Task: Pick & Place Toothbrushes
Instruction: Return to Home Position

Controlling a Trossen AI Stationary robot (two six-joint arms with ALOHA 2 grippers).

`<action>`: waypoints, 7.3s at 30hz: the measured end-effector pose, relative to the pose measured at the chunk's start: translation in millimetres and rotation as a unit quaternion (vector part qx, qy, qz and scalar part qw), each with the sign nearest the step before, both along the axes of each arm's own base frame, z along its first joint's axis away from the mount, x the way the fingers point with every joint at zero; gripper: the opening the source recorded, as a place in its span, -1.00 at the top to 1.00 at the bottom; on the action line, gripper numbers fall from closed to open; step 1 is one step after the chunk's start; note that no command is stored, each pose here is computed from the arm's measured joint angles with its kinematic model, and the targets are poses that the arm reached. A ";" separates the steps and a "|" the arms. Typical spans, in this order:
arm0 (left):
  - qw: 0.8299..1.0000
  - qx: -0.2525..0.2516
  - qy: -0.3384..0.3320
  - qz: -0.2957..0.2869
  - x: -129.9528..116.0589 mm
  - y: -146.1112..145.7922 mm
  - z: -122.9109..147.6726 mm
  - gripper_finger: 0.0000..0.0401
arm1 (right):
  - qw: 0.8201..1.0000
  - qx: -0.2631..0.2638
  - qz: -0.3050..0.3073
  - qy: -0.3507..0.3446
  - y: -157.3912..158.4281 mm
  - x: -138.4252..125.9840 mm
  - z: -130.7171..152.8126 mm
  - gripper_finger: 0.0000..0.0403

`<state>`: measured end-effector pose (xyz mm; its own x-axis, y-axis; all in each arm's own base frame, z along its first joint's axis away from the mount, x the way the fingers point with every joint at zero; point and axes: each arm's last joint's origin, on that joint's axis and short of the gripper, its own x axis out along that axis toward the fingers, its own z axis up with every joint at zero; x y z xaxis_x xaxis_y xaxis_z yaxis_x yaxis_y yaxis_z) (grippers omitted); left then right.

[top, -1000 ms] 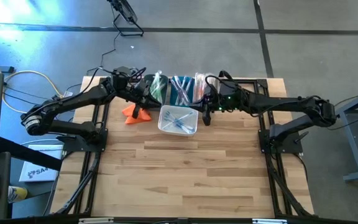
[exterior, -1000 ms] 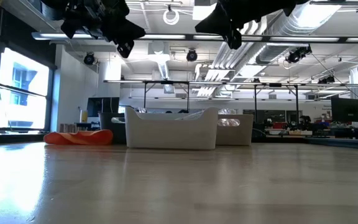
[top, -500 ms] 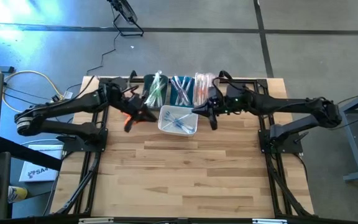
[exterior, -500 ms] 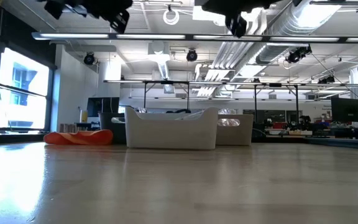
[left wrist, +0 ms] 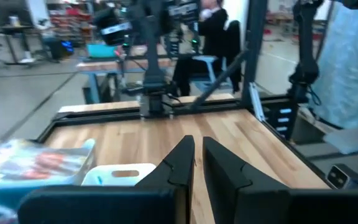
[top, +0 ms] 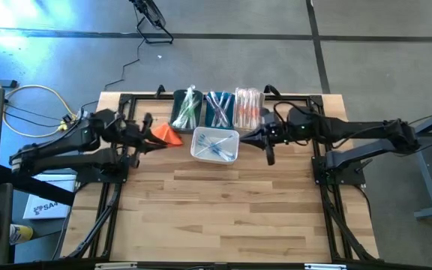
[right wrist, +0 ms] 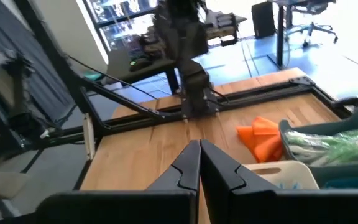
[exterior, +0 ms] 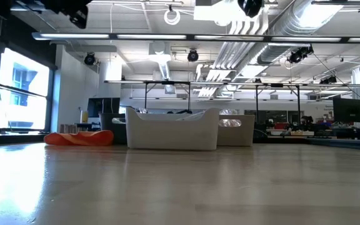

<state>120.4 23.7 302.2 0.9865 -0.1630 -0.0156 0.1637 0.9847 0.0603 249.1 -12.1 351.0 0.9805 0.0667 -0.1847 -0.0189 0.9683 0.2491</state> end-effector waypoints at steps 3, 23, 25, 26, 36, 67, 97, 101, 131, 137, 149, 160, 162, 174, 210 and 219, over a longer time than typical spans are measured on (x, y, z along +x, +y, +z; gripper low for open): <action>1.000 -0.004 -0.016 0.014 -17.1 -4.5 -5.4 0.85 | 1.000 -0.005 0.007 -0.007 5.0 -8.5 5.6 0.99; 0.994 -0.011 -0.053 0.095 -74.0 -17.5 -27.8 0.85 | 0.999 -0.023 -0.007 -0.042 21.6 -48.0 27.5 0.99; 0.993 -0.016 -0.049 0.109 -74.1 -16.7 -28.6 0.85 | 0.999 -0.023 -0.013 -0.044 21.0 -54.0 29.6 0.99; 0.992 -0.019 -0.048 0.113 -74.0 -16.4 -28.9 0.85 | 0.999 -0.024 -0.020 -0.044 20.5 -57.4 30.6 0.99; 0.993 -0.026 -0.041 0.107 -73.9 -16.8 -30.1 0.85 | 0.994 -0.028 -0.075 -0.079 15.4 -98.1 18.8 0.99; 0.994 -0.032 -0.029 0.103 -74.0 -17.0 -32.1 0.85 | 0.965 -0.006 -0.078 -0.252 11.1 -189.7 -78.1 0.99; 0.991 -0.030 -0.003 0.128 -38.7 -4.6 -97.7 0.85 | 0.979 -0.072 -0.064 -0.181 13.5 -153.2 -168.0 0.99; 0.991 -0.032 0.011 0.129 -37.0 -4.1 -105.0 0.85 | 0.984 -0.070 -0.060 -0.154 13.7 -152.4 -173.3 0.99; 0.986 -0.027 0.043 0.160 -29.3 0.2 -130.2 0.85 | 0.985 -0.115 -0.087 -0.098 11.7 -149.9 -183.4 0.99; 0.986 -0.027 0.044 0.160 -29.3 0.2 -130.5 0.85 | 0.985 -0.115 -0.087 -0.097 11.7 -149.9 -183.6 0.99; 0.986 -0.027 0.044 0.160 -29.3 0.2 -130.8 0.85 | 0.985 -0.115 -0.087 -0.095 11.7 -149.8 -184.2 0.99; 0.986 -0.027 0.045 0.160 -29.2 0.2 -131.0 0.85 | 0.985 -0.115 -0.087 -0.095 11.7 -149.8 -184.3 0.99; 0.986 -0.027 0.045 0.160 -29.2 0.2 -131.0 0.85 | 0.985 -0.115 -0.087 -0.095 11.7 -149.8 -184.3 0.99; 0.986 -0.027 0.045 0.160 -29.2 0.2 -131.2 0.85 | 0.985 -0.115 -0.087 -0.095 11.7 -149.8 -184.3 0.99; 0.986 -0.027 0.045 0.160 -29.2 0.2 -131.2 0.85 | 0.985 -0.115 -0.087 -0.095 11.7 -149.8 -184.4 0.99; 0.986 -0.027 0.045 0.160 -29.2 0.2 -131.2 0.85 | 0.985 -0.115 -0.087 -0.095 11.7 -149.8 -184.3 0.99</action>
